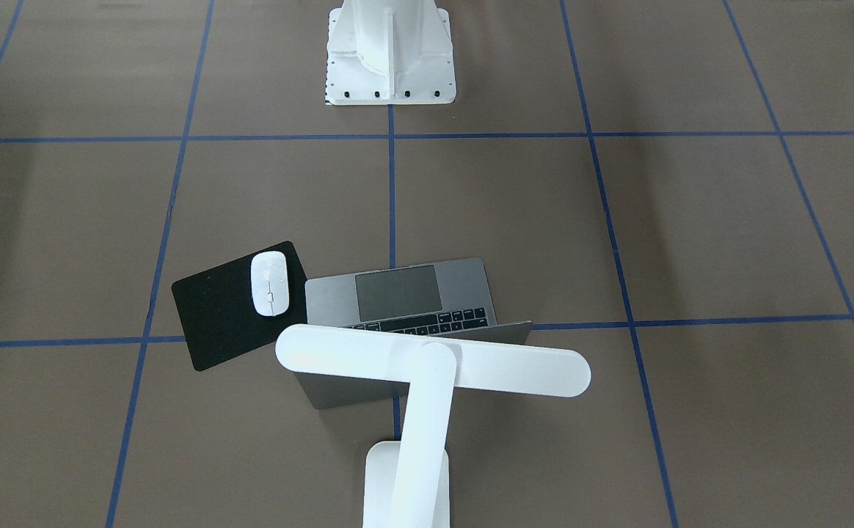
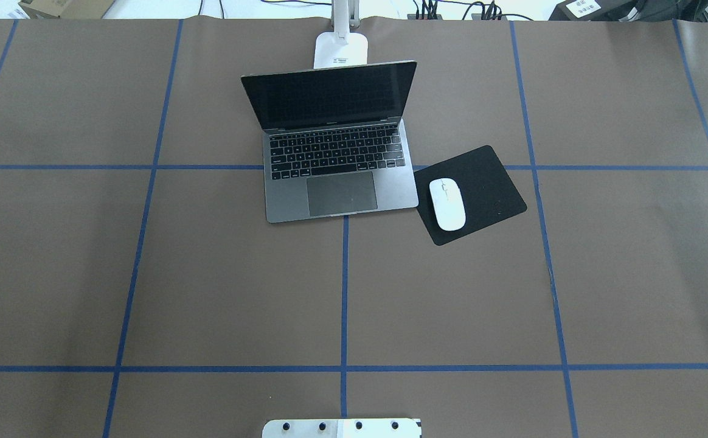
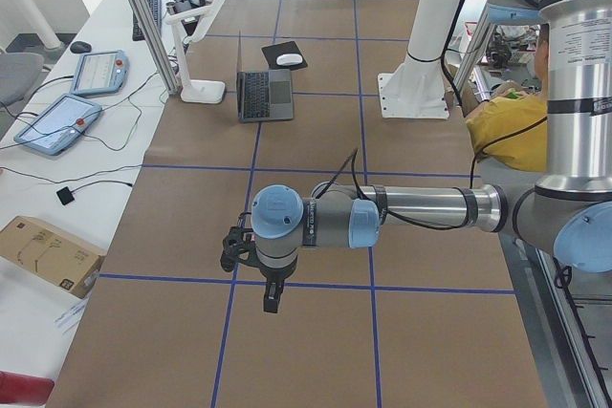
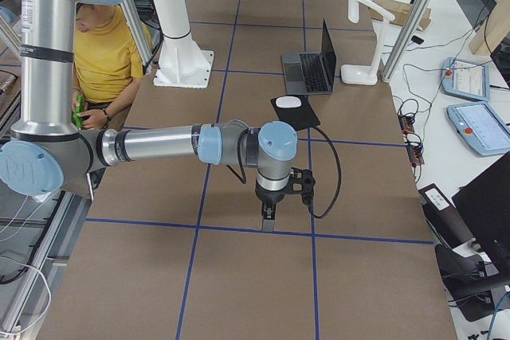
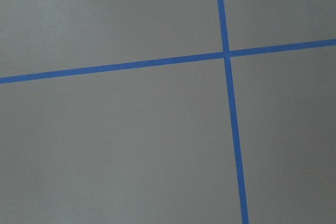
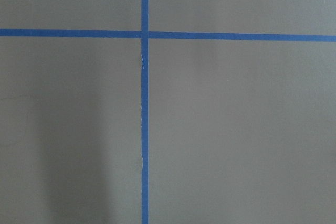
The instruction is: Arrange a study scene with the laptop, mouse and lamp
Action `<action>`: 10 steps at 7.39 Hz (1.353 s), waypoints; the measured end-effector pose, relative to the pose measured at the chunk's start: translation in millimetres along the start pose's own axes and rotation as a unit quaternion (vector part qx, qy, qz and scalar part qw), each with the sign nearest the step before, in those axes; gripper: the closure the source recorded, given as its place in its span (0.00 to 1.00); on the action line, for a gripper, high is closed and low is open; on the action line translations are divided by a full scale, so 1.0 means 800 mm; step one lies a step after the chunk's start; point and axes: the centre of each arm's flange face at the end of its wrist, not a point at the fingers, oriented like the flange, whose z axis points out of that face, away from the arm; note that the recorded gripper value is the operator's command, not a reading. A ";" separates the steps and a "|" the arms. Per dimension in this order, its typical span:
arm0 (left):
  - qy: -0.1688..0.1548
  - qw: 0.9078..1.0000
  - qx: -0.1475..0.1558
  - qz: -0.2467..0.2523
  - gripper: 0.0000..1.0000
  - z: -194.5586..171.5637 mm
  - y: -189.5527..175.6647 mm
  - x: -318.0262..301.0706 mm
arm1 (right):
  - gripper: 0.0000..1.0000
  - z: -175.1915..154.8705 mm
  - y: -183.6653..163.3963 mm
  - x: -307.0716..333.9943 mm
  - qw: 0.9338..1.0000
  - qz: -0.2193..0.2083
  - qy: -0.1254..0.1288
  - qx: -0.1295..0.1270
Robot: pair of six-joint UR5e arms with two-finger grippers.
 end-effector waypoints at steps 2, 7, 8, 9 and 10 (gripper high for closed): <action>0.003 1.000 0.000 -0.001 0.00 0.001 0.005 0.000 | 0.00 0.000 0.000 0.000 1.000 -0.003 0.001 0.001; 0.003 1.000 -0.004 -0.003 0.00 0.005 0.010 -0.002 | 0.00 0.005 -0.001 0.004 1.000 -0.005 0.002 0.003; 0.003 1.000 -0.004 -0.004 0.00 0.006 0.011 -0.003 | 0.00 0.005 -0.001 0.004 1.000 -0.006 0.001 0.003; 0.004 1.000 -0.005 -0.005 0.00 0.007 0.013 -0.003 | 0.00 0.004 -0.001 0.003 1.000 -0.007 0.001 0.003; 0.004 1.000 -0.007 -0.006 0.00 0.009 0.017 -0.004 | 0.00 0.003 -0.001 0.002 1.000 -0.009 0.000 0.005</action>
